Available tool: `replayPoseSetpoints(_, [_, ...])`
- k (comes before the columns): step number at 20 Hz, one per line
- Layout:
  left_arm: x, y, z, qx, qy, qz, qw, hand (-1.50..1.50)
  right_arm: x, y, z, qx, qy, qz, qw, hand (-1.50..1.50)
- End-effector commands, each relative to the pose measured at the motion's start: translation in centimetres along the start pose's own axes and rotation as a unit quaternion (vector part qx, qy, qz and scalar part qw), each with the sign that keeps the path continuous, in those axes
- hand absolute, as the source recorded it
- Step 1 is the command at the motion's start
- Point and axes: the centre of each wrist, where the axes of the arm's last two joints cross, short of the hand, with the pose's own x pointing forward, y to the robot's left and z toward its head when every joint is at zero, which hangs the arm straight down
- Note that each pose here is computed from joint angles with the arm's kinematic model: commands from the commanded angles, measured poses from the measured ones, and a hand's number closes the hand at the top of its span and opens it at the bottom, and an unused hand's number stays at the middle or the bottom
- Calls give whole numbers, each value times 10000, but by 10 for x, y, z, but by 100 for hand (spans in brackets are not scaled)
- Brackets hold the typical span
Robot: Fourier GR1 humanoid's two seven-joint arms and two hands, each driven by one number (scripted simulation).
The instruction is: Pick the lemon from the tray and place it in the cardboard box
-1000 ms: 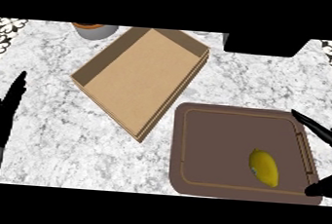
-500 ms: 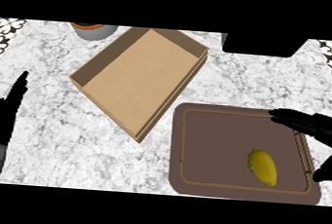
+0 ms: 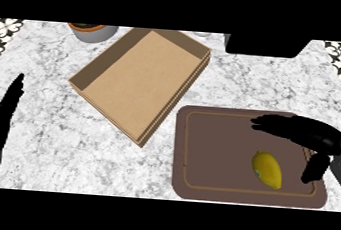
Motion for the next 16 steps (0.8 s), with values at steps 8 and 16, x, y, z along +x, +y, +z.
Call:
replayPoseSetpoints(8, [-5,-11,1,38,27,93,9999,0,15,24,-16,301,14,64,9995,-150])
replayPoseSetpoints(16, [1,-12,-5,113,18,-15,9999,0,32,23,-24,338,-609,-199,9974,-150])
